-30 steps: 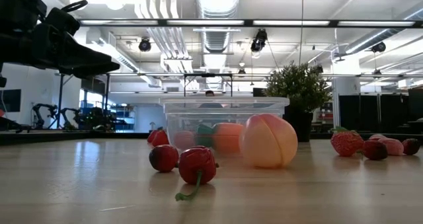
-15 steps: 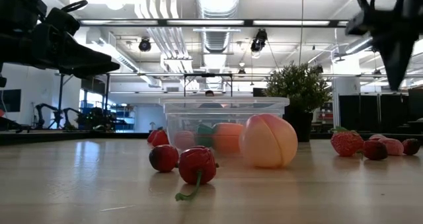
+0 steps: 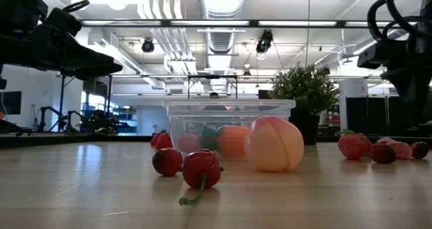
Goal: Pick and placing Produce into tupperware
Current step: Put the cherry into the transparent bin
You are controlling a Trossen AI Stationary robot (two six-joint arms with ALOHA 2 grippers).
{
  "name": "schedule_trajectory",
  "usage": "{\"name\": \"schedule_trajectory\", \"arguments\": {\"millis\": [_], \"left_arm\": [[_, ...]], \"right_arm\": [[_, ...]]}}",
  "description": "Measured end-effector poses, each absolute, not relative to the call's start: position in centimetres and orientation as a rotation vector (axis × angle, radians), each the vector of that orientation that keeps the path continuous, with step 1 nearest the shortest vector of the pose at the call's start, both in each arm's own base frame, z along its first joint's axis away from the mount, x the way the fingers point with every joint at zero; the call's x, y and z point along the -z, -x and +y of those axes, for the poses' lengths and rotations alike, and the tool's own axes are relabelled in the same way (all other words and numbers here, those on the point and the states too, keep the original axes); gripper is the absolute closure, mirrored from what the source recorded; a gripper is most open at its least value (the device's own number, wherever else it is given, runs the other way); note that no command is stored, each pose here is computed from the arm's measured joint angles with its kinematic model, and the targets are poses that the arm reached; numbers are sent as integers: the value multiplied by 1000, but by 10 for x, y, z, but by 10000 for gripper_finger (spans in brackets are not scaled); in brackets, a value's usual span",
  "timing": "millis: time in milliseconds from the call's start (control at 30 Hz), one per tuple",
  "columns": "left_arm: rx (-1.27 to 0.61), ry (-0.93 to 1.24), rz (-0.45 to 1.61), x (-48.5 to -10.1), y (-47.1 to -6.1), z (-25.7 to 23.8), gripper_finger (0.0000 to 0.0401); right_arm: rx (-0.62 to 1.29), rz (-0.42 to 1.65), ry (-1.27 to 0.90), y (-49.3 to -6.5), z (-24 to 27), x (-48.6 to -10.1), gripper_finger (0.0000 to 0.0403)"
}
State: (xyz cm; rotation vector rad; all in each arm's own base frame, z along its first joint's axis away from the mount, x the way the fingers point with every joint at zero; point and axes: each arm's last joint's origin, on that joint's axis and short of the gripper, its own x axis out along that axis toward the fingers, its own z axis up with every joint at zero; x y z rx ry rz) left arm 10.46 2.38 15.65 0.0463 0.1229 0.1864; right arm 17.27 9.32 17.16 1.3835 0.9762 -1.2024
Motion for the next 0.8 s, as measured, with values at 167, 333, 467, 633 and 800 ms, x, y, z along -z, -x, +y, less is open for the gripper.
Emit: {"name": "schedule_trajectory", "arguments": {"millis": [167, 333, 467, 633, 800], "left_arm": [[-186, -46, 123, -156, -105, 24, 118], [-186, -46, 123, -156, -105, 24, 118], [-186, -46, 122, -157, -105, 24, 118], [-186, -46, 123, -157, -105, 24, 118], [-186, -46, 123, -156, -105, 24, 118]], "right_arm": [[1224, 966, -1364, -178, 95, -164, 214], [1249, 974, -1340, -181, 96, -157, 236], [1253, 968, -1343, -182, 96, -156, 246], [1263, 933, -1351, -185, 92, -157, 247], [1265, 923, -1362, -186, 90, -156, 243]]}}
